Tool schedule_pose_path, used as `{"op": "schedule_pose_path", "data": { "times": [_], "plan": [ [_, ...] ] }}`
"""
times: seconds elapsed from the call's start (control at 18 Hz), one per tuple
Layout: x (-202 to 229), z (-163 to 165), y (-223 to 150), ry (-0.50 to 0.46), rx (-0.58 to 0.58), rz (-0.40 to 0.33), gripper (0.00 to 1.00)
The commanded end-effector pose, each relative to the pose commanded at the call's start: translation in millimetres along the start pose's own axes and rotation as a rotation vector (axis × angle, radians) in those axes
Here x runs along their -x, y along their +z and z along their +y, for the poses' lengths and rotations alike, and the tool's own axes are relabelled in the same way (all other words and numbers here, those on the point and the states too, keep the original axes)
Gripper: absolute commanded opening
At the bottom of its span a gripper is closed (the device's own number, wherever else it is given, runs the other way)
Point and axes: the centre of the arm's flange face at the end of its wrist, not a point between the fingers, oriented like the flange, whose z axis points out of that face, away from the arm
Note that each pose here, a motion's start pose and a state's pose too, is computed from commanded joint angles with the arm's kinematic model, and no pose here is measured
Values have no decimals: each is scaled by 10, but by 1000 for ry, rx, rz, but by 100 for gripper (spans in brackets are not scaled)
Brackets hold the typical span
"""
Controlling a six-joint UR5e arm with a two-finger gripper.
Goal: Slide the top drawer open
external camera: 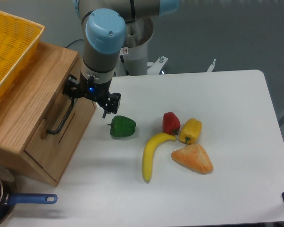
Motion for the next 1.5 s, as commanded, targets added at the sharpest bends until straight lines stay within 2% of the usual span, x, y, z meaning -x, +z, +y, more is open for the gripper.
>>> {"op": "schedule_pose_path", "data": {
  "times": [0.33, 1.5],
  "plan": [
    [13, 15, 40, -46, 12, -1, 100],
    [-197, -3, 123, -4, 31, 1, 100]
  ]
}}
